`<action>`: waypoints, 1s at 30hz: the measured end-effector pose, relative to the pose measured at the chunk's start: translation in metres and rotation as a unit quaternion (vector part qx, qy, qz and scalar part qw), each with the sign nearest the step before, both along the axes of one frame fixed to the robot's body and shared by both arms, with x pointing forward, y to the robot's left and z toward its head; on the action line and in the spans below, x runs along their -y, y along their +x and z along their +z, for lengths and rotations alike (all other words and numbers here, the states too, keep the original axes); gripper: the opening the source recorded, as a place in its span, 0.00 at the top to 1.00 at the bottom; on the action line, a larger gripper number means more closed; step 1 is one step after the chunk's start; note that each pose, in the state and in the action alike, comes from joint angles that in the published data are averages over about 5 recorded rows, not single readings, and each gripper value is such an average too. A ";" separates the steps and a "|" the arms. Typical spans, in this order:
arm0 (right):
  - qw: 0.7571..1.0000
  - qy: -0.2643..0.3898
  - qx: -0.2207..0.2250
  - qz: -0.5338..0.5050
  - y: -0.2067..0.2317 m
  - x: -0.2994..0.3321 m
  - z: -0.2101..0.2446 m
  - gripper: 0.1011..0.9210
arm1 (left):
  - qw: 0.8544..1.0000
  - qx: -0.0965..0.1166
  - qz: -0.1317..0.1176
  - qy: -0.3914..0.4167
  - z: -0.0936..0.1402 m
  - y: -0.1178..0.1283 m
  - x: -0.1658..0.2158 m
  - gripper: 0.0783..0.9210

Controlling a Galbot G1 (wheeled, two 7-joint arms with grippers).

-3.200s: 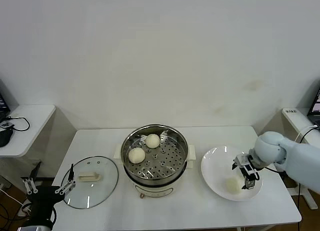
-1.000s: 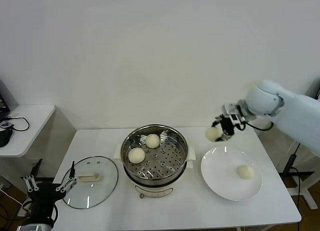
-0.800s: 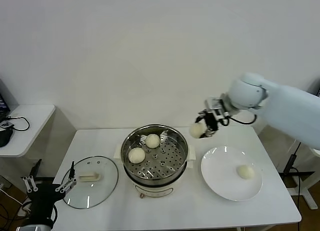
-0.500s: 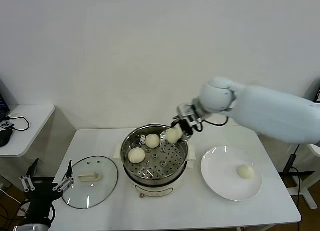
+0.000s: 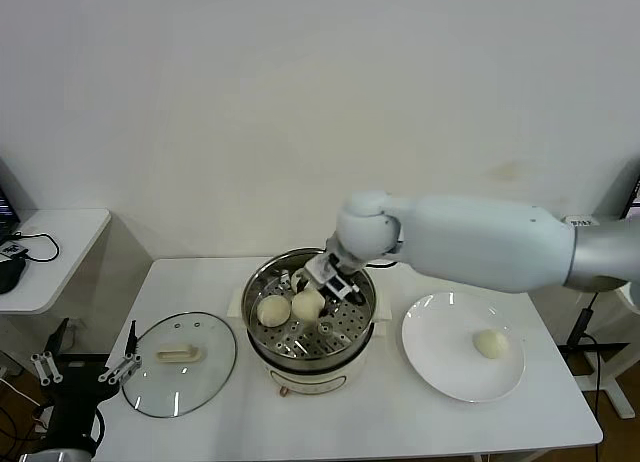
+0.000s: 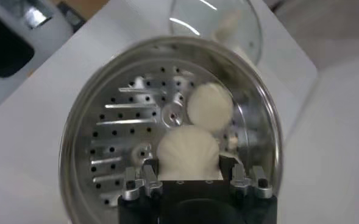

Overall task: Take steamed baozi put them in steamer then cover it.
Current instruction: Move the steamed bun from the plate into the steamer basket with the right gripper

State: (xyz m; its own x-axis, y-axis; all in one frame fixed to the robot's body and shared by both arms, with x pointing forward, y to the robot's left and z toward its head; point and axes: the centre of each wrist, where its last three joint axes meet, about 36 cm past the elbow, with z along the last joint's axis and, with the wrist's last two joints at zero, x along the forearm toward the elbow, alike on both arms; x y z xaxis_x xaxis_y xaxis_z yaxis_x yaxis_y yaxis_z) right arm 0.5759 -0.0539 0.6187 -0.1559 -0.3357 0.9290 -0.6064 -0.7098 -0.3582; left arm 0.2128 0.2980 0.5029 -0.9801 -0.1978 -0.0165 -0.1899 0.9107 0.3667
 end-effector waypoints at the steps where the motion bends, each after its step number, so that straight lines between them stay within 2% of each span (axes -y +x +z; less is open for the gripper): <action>1: 1.000 -0.004 0.004 0.012 -0.001 -0.002 -0.003 0.38 | 1.000 0.000 0.000 0.000 0.000 0.000 0.000 0.12; 11: 0.994 -0.035 0.021 0.102 -0.014 -0.011 -0.028 0.38 | 1.000 0.000 0.004 -0.001 0.000 0.000 -0.001 0.12; 24: 0.988 -0.044 0.018 0.148 -0.023 -0.013 -0.033 0.35 | 1.000 0.001 0.005 -0.003 0.000 -0.001 -0.001 0.12; 30: 0.987 -0.041 0.016 0.153 -0.024 -0.010 -0.027 0.18 | 1.000 0.002 0.004 -0.004 0.000 0.000 0.000 0.12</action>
State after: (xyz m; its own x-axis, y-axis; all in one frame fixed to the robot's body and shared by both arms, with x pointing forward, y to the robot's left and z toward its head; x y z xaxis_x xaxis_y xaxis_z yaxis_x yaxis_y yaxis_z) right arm 0.5522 -0.0436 0.5917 -0.0892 -0.2951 0.9513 -0.3473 -0.8859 -0.3074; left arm 0.2128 0.2984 0.5025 -0.9783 -0.2064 -0.0186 -0.1993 0.9122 0.3581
